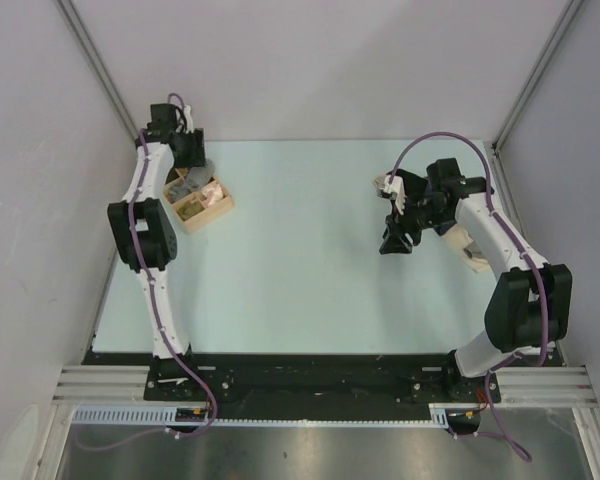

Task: Roll the underwear
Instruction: Reset both arms

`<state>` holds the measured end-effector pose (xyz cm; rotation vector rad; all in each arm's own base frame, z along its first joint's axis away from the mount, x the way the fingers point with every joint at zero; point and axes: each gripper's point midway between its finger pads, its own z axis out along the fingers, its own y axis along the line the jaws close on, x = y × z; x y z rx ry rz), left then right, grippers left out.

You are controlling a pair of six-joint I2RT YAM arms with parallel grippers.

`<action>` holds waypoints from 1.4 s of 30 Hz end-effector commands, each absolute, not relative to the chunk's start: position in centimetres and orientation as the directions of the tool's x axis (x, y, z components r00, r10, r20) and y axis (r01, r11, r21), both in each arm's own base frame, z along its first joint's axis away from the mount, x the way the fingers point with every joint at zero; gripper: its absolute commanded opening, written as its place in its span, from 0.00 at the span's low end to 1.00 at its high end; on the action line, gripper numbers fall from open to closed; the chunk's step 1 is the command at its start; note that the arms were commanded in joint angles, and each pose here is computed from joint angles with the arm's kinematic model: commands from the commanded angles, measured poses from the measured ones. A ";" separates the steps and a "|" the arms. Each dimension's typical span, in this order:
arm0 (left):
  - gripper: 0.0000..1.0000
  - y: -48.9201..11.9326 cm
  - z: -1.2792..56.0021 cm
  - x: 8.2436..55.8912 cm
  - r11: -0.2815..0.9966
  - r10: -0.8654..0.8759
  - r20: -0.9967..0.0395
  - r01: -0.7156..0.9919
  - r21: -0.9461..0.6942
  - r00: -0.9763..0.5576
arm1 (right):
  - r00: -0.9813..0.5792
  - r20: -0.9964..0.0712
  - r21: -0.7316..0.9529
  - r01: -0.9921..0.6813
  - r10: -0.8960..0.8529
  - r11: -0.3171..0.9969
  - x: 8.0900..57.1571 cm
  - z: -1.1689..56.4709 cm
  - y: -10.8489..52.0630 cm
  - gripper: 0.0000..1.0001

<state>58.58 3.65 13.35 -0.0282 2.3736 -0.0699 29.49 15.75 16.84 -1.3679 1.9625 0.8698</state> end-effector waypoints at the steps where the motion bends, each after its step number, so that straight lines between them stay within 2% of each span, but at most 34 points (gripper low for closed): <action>1: 0.64 3.8 13.6 58.1 0.999 0.006 -0.669 0.034 -0.029 -0.743 | -0.306 -0.761 0.189 -0.948 -0.572 0.256 29.5 16.4 15.9 0.53; 7: 0.56 3.9 11.6 57.7 0.998 0.031 -0.633 0.055 -0.019 -0.774 | -0.311 -0.756 0.194 -0.947 -0.575 0.257 29.6 16.2 15.9 0.53; 12: 0.45 4.0 10.9 57.7 0.998 0.042 -0.620 0.059 -0.007 -0.783 | -0.314 -0.754 0.197 -0.946 -0.577 0.257 29.5 16.0 15.8 0.53; 13: 0.41 4.1 10.9 57.7 0.998 0.043 -0.621 0.059 -0.006 -0.782 | -0.313 -0.755 0.195 -0.946 -0.577 0.257 29.6 16.1 15.9 0.53; 14: 0.30 4.0 10.9 57.7 0.998 0.044 -0.620 0.062 -0.008 -0.783 | -0.315 -0.754 0.198 -0.946 -0.577 0.258 29.6 16.0 15.8 0.53; 16: 0.20 4.0 10.6 57.6 0.998 0.048 -0.614 0.066 -0.006 -0.787 | -0.315 -0.754 0.198 -0.946 -0.577 0.258 29.6 16.0 15.8 0.53; 17: 0.11 4.1 10.4 57.6 0.998 0.048 -0.609 0.065 -0.006 -0.791 | -0.314 -0.754 0.198 -0.946 -0.577 0.256 29.5 16.0 15.9 0.53; 20: 0.00 4.3 9.5 57.0 0.999 0.043 -0.582 0.048 0.006 -0.812 | -0.312 -0.755 0.195 -0.947 -0.577 0.256 29.6 16.1 15.9 0.53; 31: 0.01 5.1 4.2 54.1 0.998 -0.055 -0.421 -0.060 -0.002 -0.905 | -0.307 -0.757 0.187 -0.948 -0.577 0.258 29.6 16.3 15.7 0.53; 42: 0.00 5.4 0.5 52.0 0.986 -0.158 -0.309 -0.168 0.005 -0.938 | -0.302 -0.761 0.181 -0.949 -0.574 0.258 29.5 16.5 15.6 0.53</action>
